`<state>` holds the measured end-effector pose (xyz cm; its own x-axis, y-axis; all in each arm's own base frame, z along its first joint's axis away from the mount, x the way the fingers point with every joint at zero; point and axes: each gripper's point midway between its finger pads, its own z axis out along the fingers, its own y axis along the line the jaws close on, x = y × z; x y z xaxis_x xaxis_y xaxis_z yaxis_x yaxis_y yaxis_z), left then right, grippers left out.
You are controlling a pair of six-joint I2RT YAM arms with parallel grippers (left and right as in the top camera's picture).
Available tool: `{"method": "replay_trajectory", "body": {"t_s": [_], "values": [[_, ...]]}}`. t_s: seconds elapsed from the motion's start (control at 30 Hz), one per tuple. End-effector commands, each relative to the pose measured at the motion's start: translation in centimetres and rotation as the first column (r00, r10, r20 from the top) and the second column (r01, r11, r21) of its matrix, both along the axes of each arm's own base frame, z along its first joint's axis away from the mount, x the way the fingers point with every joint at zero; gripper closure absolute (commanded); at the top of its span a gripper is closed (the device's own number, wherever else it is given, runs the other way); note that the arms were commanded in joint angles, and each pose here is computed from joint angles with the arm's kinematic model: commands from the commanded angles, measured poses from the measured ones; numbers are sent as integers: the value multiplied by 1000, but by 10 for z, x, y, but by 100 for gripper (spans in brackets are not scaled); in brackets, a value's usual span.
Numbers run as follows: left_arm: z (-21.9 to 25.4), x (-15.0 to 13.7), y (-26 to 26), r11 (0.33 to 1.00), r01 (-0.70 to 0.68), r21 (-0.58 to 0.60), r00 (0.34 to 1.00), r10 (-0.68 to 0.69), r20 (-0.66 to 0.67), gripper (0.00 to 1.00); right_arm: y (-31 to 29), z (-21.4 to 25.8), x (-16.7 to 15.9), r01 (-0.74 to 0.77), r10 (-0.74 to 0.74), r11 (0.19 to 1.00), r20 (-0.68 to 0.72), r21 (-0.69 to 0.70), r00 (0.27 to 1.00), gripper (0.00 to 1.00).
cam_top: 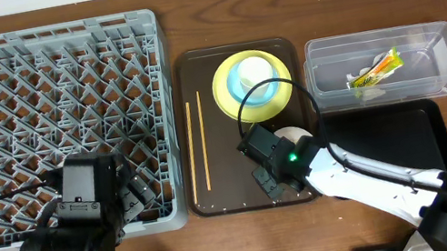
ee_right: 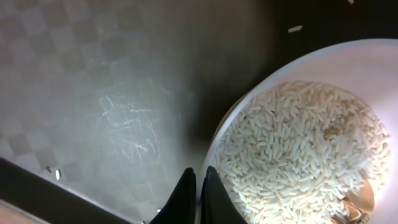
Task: Sort waste into correct bins and load items into the dishwasher
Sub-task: 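Carry the rice bowl over the black tray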
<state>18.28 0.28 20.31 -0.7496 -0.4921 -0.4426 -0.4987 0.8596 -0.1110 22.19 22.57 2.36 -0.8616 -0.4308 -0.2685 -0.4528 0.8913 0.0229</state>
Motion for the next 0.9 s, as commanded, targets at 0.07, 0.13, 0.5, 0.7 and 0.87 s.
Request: {"method": "replay_trajectory", "body": {"t_s": [0.07,0.13,0.5,0.7,0.87], "values": [[2,0,4,1000,-6,17,1000,6,5,0,31,55,1,-9,7,984,11,181,1000,99],[2,0,4,1000,-6,17,1000,6,5,0,32,89,6,-8,-7,972,63,234,998,99],[2,0,4,1000,-6,17,1000,6,5,0,-49,155,12,279,-308,887,22,368,951,99],[2,0,4,1000,-6,17,1000,6,5,0,-101,165,25,433,-452,788,-66,438,890,99],[2,0,4,1000,-6,17,1000,6,5,0,-133,160,27,542,-537,711,-152,448,830,99]]}}
